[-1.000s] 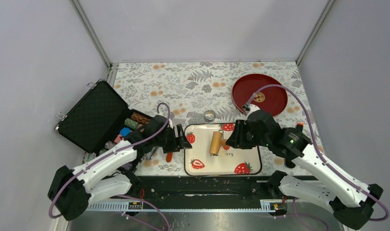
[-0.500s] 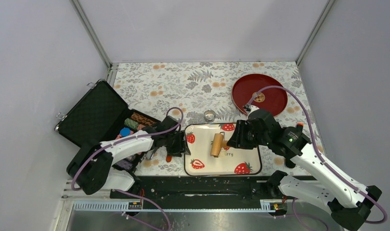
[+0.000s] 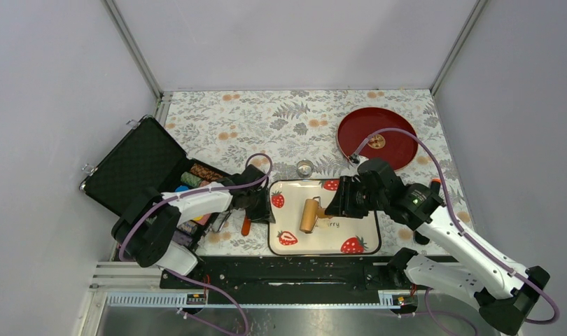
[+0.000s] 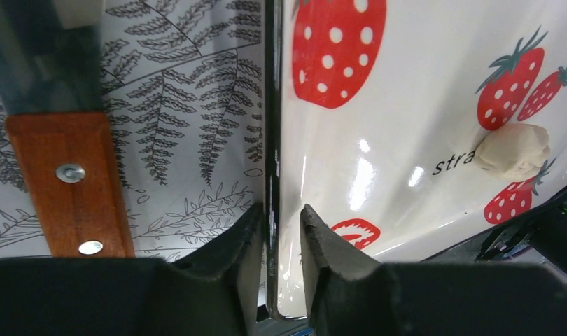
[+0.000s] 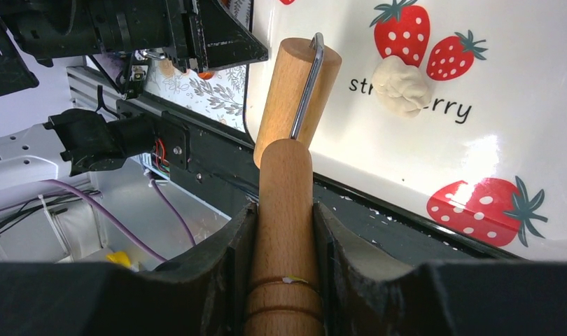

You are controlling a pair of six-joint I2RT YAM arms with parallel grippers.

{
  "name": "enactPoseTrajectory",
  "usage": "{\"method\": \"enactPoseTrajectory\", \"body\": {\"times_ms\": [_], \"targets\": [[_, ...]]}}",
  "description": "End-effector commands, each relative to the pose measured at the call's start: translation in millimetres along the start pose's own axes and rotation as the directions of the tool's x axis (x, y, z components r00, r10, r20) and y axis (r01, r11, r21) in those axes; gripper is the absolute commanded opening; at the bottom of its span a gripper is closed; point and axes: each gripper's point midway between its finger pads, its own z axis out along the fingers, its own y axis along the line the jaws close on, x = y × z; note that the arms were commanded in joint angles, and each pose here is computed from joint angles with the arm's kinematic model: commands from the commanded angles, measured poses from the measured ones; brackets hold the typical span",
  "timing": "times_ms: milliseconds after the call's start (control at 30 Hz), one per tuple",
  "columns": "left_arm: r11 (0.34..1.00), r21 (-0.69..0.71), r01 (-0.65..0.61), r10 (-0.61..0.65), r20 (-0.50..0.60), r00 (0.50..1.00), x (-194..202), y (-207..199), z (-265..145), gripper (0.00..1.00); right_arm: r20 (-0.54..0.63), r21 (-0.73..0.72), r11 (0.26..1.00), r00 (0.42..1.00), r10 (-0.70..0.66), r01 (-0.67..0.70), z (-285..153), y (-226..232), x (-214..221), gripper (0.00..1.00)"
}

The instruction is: Roll out the dumpling wrappers from the dough

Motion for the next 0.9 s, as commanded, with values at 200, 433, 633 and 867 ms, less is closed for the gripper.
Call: {"method": "enactPoseTrajectory", "body": {"times_ms": [200,433,633,867], "targets": [[0.998,-0.051,0.022,-0.019,0.068,0.998,-12,15,1,0.06,0.027,-0.179,0.982,0.998,-0.049,0.053,-4,37,-11,0.00],[0.998,-0.050,0.037,-0.031,0.115,0.993,-15,28,-8,0.00,0.065,-0.164,0.982,0.994,-0.083,0.093,-8,37,-20,0.00],[0.997,-0.047,0.058,-0.050,0.165,0.985,-15,37,-14,0.00,0.036,-0.080,0.987,0.990,-0.136,0.138,-9,27,-27,0.00],[0.998,0.000,0.061,-0.060,0.195,0.979,-14,41,-15,0.00,-0.019,-0.040,0.983,0.983,-0.182,0.181,-6,21,-33,0.00]]}}
